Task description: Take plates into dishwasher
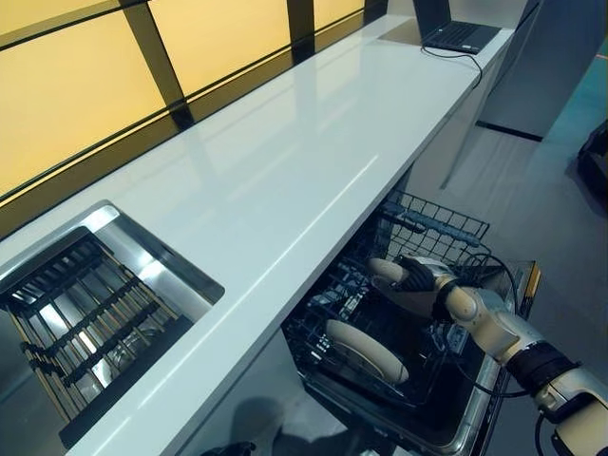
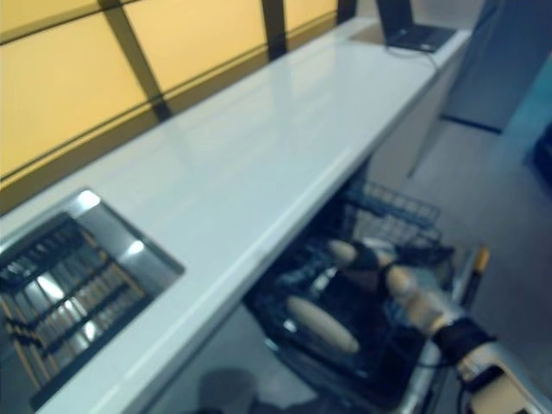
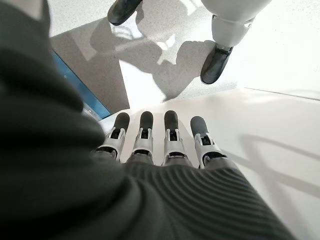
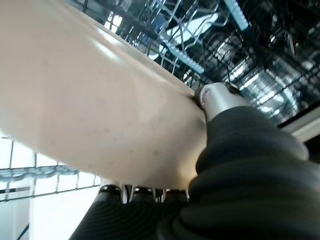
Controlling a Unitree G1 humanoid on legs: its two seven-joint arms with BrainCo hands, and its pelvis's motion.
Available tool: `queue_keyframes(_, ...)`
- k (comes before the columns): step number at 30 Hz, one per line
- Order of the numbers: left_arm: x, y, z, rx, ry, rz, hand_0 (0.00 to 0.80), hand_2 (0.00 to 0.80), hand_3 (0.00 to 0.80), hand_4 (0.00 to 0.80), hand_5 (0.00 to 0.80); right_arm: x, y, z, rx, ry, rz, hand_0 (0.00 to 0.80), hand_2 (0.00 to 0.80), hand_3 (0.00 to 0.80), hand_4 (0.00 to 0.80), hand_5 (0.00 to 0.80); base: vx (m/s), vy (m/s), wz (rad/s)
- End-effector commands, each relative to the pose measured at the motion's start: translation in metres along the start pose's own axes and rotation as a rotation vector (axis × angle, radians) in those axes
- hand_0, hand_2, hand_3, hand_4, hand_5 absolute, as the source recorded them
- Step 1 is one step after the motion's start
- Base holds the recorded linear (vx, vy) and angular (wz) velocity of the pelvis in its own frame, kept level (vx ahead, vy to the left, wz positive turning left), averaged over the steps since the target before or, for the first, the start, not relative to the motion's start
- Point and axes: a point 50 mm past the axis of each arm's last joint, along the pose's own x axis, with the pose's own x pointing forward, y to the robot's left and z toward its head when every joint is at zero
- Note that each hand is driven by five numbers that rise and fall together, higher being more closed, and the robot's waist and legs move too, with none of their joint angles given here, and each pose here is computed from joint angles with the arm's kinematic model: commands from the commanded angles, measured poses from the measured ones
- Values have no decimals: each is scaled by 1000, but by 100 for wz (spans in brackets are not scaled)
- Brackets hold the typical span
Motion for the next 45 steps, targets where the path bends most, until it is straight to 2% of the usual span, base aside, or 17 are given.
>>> queue_keyframes(1,0,20,6,112,5,23,0,0,0,0,0,13,-37,23,-91,-91,-74,800,800,800,800,800,0,0,0)
queue_keyframes(20,2,31,21,137,-31,46,0,0,0,0,0,23,-29,24,-75,-44,-64,800,800,800,800,800,-7,-3,3)
queue_keyframes(45,4,35,34,142,-59,56,0,0,0,0,0,30,-19,-4,-12,175,-39,800,800,800,800,800,0,1,1)
